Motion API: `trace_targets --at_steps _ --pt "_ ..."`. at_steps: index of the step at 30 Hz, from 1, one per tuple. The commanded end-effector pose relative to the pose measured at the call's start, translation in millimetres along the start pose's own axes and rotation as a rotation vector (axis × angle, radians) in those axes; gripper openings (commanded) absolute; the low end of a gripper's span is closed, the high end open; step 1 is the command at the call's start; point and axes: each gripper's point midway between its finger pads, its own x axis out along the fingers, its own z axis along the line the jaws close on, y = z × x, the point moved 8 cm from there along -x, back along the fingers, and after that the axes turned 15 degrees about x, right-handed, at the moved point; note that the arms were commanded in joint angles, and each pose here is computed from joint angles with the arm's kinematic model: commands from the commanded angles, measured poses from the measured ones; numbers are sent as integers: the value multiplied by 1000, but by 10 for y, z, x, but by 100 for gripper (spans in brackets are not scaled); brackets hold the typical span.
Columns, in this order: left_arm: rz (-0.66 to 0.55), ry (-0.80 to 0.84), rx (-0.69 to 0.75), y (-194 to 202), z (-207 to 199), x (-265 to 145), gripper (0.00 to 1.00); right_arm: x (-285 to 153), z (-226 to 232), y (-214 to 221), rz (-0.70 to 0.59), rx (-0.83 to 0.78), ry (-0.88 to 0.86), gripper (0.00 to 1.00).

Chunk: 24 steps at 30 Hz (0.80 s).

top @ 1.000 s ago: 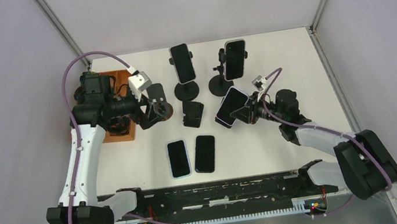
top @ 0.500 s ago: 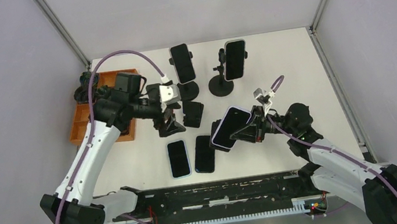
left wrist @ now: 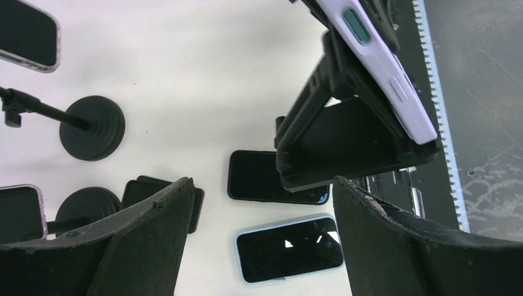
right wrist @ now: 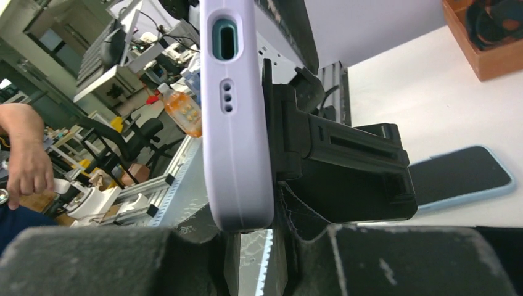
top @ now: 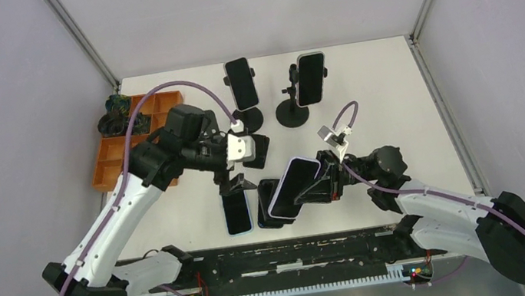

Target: Remove the phone from the phone stand

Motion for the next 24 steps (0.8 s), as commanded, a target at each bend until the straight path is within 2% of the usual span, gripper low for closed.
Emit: trace_targets --at_steps 1,15,22,24 --pt "-45 -23 106 -77 -106 -40 86 150 448 -333 -92 -181 -201 0" --pt "-57 -8 152 -182 -132 86 73 432 598 -507 -66 -196 -284 0" --pt "-59 -21 171 -253 -84 72 64 542 593 -504 -51 -183 -295 0" --pt "-61 -24 181 -272 -72 64 58 566 575 -499 -50 -175 -290 0"
